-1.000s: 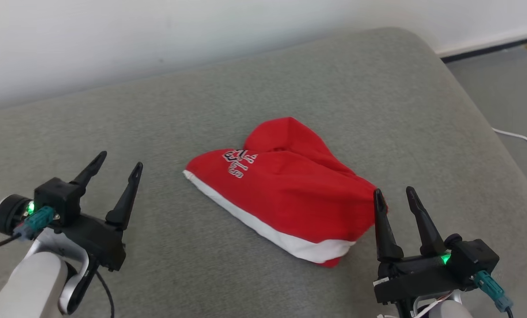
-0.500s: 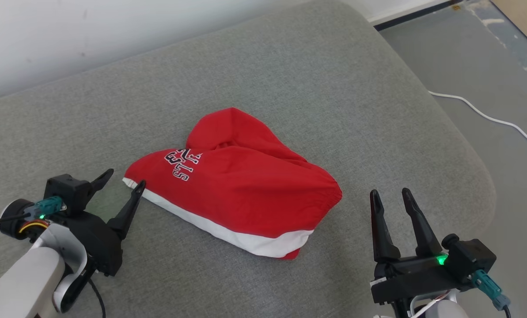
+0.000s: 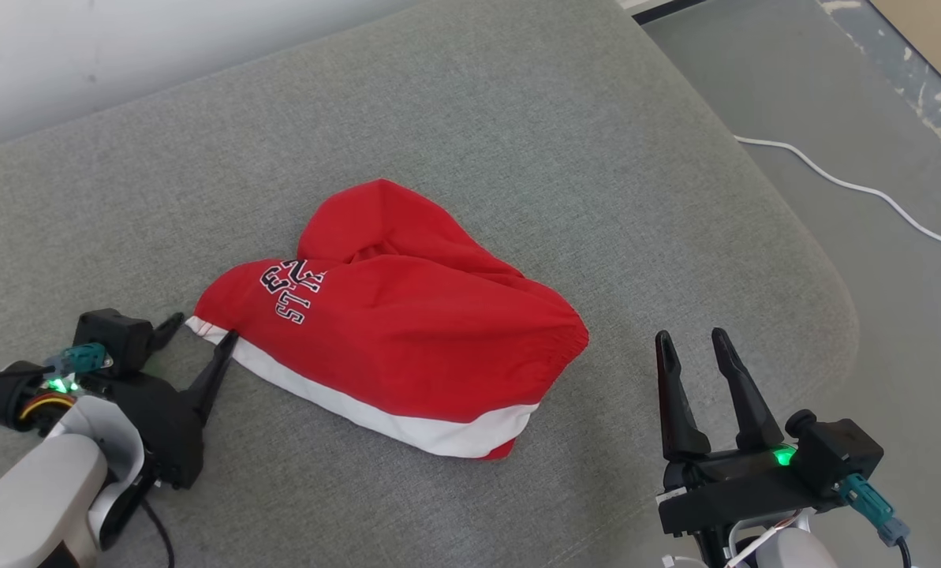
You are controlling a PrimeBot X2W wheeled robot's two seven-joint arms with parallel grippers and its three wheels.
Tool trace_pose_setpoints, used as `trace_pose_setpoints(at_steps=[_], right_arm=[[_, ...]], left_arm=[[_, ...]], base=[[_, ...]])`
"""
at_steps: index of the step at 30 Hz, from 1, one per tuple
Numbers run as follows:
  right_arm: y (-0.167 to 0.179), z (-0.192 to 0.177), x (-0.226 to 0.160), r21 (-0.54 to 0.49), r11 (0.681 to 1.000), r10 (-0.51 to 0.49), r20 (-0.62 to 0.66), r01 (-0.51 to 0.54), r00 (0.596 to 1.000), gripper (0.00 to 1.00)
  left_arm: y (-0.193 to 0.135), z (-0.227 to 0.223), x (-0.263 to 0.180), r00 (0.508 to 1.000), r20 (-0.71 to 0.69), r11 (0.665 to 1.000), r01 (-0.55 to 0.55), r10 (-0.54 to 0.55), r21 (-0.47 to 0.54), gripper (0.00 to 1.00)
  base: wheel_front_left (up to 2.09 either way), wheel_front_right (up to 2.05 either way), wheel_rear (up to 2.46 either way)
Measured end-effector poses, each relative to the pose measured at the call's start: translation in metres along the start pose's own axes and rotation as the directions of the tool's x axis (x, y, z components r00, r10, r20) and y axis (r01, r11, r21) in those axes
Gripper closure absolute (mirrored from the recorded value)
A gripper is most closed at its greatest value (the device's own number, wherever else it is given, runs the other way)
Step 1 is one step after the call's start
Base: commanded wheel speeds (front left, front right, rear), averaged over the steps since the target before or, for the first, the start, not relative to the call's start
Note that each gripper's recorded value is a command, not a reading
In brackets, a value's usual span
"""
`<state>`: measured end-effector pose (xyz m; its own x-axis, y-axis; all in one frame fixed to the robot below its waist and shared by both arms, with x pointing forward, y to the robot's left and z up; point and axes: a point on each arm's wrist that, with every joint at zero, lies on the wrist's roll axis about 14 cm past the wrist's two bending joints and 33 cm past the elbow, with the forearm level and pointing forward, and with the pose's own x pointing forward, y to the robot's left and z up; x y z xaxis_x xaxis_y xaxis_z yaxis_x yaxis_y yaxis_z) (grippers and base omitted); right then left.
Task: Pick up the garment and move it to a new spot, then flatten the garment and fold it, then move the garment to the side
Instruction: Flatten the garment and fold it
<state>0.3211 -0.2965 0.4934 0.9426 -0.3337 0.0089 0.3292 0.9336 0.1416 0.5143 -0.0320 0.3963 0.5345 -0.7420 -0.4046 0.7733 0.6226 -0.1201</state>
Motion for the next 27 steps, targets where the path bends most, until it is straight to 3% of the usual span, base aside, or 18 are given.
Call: trace_pose_setpoints(at_steps=[1, 6, 15, 23, 27], right_arm=[[-0.001, 0.000, 0.000, 0.000, 1.000, -0.002, 0.001, 0.002, 1.000, 0.00], [-0.002, 0.004, 0.001, -0.003, 1.000, -0.004, 0.013, 0.004, 1.000, 0.00], [0.015, 0.000, 0.006, -0.008, 0.998, 0.054, 0.012, -0.054, 0.998, 0.00], [0.049, -0.005, 0.014, 0.000, 0.988, 0.155, 0.012, -0.155, 0.988, 0.00], [0.068, -0.008, 0.017, 0.005, 0.978, 0.211, 0.008, -0.211, 0.978, 0.00]], left_arm=[[-0.002, -0.002, 0.000, 1.000, -0.008, 1.000, 0.005, -0.005, -0.011, 1.00], [0.000, 0.002, -0.005, 1.000, 0.016, 1.000, -0.007, 0.007, -0.014, 1.00], [0.008, 0.041, -0.032, 0.979, 0.197, 0.998, -0.056, 0.062, -0.035, 1.00], [0.018, 0.037, -0.093, 0.938, 0.273, 0.975, -0.186, 0.212, -0.117, 1.00], [0.017, 0.020, -0.131, 0.909, 0.281, 0.946, -0.260, 0.308, -0.195, 1.00]], base=[[0.00, 0.00, 0.00], [0.00, 0.00, 0.00], [0.00, 0.00, 0.00], [0.00, 0.00, 0.00], [0.00, 0.00, 0.00]])
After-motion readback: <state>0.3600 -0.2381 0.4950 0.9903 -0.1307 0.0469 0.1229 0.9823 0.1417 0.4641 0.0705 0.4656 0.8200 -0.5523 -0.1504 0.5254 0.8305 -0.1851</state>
